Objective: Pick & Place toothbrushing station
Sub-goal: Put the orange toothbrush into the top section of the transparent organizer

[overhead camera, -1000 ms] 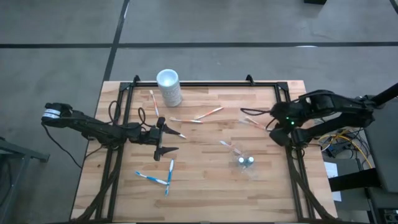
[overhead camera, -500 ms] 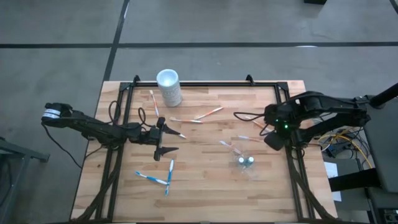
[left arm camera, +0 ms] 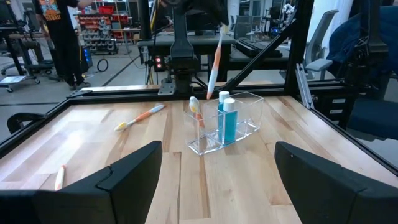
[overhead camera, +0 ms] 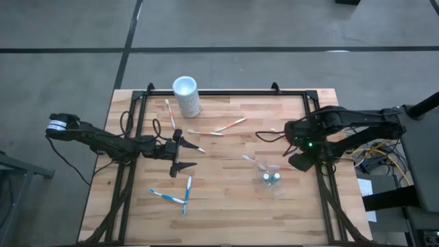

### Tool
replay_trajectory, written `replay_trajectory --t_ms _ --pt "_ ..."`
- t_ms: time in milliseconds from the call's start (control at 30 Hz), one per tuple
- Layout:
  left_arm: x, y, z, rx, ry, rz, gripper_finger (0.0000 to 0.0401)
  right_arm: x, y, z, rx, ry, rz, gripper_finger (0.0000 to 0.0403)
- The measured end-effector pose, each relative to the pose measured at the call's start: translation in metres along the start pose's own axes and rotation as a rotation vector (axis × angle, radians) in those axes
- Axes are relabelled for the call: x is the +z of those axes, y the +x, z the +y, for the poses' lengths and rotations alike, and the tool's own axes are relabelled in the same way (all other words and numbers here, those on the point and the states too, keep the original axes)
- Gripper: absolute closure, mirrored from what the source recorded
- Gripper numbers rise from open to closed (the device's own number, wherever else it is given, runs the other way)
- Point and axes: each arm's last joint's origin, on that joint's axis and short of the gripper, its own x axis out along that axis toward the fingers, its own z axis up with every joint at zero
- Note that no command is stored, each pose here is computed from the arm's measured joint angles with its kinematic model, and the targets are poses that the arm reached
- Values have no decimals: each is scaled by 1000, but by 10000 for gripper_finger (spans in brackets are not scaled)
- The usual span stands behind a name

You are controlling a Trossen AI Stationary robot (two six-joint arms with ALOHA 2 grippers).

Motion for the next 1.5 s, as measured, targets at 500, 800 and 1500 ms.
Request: replay_trajectory --t_ms 500,800,1500 --pt "0 0 0 0 0 2 82 26 13 10 -100 30 -14 390" --pt "-1 0 0 0 1 7 82 49 26 17 -156 40 28 390" --pt "0 0 0 0 1 4 82 77 39 32 -265 25 -14 390"
